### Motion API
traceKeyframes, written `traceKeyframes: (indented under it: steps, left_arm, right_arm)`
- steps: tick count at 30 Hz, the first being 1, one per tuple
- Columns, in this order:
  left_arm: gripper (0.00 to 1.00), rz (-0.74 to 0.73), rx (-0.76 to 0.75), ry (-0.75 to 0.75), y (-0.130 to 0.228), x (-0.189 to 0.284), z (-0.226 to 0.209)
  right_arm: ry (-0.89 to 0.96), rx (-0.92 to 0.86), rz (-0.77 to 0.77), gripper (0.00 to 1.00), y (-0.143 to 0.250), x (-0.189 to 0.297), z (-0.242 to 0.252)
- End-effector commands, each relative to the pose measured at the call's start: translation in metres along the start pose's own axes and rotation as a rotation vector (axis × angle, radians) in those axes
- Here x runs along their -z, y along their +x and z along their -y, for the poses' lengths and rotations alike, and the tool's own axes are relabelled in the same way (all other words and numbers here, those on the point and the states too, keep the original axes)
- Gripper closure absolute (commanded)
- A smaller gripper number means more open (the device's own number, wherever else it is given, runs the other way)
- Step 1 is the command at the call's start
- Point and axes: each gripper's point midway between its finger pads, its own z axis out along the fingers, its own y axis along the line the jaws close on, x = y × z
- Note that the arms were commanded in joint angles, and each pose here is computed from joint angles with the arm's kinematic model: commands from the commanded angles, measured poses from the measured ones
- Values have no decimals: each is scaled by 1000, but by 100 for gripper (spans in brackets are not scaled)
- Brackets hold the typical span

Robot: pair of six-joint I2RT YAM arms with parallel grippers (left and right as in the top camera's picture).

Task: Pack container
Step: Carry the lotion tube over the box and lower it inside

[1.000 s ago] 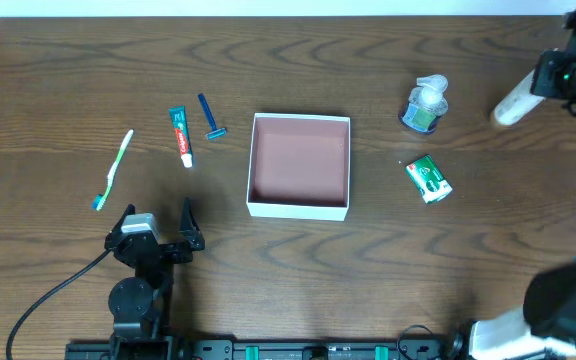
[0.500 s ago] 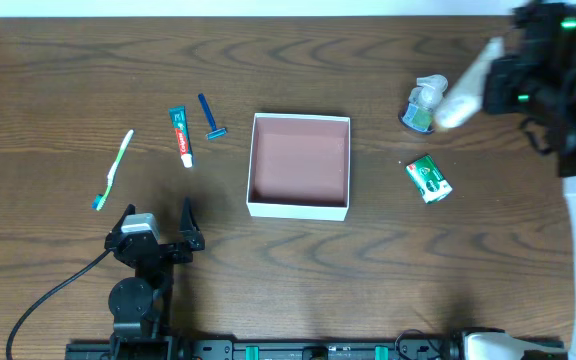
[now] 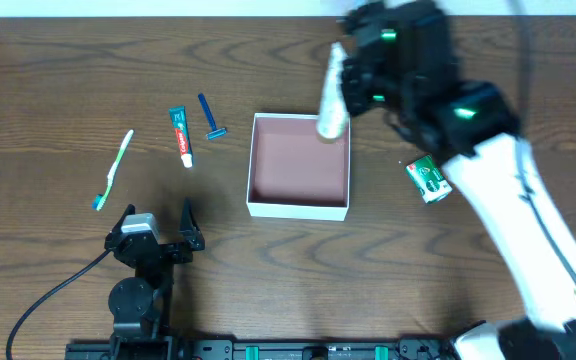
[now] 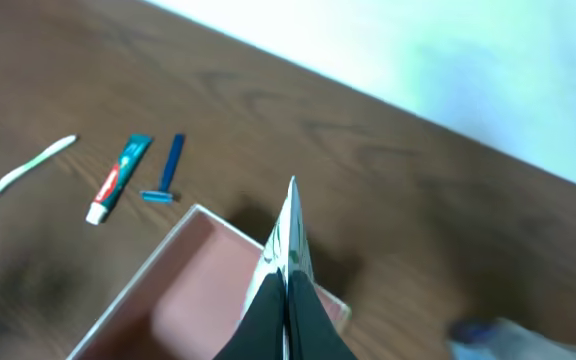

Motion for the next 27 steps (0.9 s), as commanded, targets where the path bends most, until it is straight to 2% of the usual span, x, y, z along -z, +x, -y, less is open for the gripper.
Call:
traceKeyframes:
  steps: [1,12,27]
  left_arm:
    - [2,-45,-16,-21,17,-1,-5]
    - [2,-45,-16,-21,17,-1,-5]
    - [2,-45,-16,-21,17,-1,-5]
  right_arm:
    - [-33,12,-1,99,-2,-27,-26]
    - [-79,46,-72,99,32,-106,-78]
    - [67,-79,-13,99,25,-113,-79]
